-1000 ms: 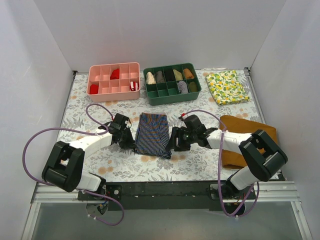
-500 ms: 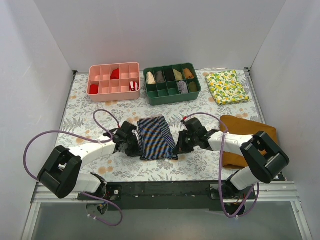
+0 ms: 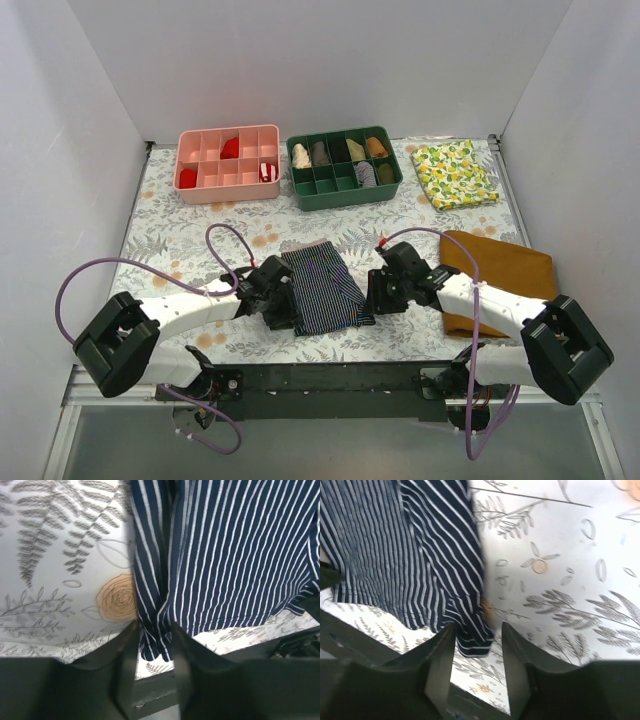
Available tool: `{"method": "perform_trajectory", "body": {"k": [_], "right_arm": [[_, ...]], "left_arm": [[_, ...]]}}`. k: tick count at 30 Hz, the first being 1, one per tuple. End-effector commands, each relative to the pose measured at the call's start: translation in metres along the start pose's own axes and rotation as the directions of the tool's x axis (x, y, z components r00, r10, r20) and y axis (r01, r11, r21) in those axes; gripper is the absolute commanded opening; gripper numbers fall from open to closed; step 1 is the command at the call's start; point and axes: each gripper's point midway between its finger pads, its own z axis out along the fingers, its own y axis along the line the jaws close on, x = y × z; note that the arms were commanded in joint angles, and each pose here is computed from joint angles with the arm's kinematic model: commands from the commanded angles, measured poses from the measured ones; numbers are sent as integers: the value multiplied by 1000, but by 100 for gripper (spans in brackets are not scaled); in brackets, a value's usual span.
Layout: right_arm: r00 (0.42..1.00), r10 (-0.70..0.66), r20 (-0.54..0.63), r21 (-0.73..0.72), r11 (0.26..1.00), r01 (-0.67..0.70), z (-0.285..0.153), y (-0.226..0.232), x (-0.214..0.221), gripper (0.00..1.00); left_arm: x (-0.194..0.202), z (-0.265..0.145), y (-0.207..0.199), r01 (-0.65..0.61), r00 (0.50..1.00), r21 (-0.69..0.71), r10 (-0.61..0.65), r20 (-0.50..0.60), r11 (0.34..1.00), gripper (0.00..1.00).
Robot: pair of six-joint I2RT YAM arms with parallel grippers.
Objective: Roll the underwear
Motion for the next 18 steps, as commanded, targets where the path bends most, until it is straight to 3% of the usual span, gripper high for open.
{"method": "perform_trajectory", "body": {"k": [1, 4, 8, 10, 13, 18], "right_arm": [[999, -25, 33, 79, 997, 23, -15, -11, -8, 55], [996, -34, 80, 113, 993, 25, -25, -10, -23, 58], [988, -44, 147, 131, 991, 25, -34, -6, -42, 58], [987, -39, 158, 115, 993, 21, -34, -2, -49, 58], [985, -33, 169, 99, 995, 16, -32, 1, -54, 58], [988, -14, 151, 52, 999, 7, -30, 7, -50, 57]], "left_arm": [[-13, -13, 30, 16, 996, -165, -1, 91, 986, 42], [-32, -27, 20, 0, 987, -174, 29, 160, 985, 53], [-68, -36, 0, -32, 975, -136, 61, 215, 990, 55], [-119, -44, -17, -28, 962, -67, 45, 269, 997, 52], [-151, -45, -47, -92, 964, 49, 77, 256, 995, 50], [-169, -28, -54, -132, 965, 71, 111, 237, 989, 38]]}}
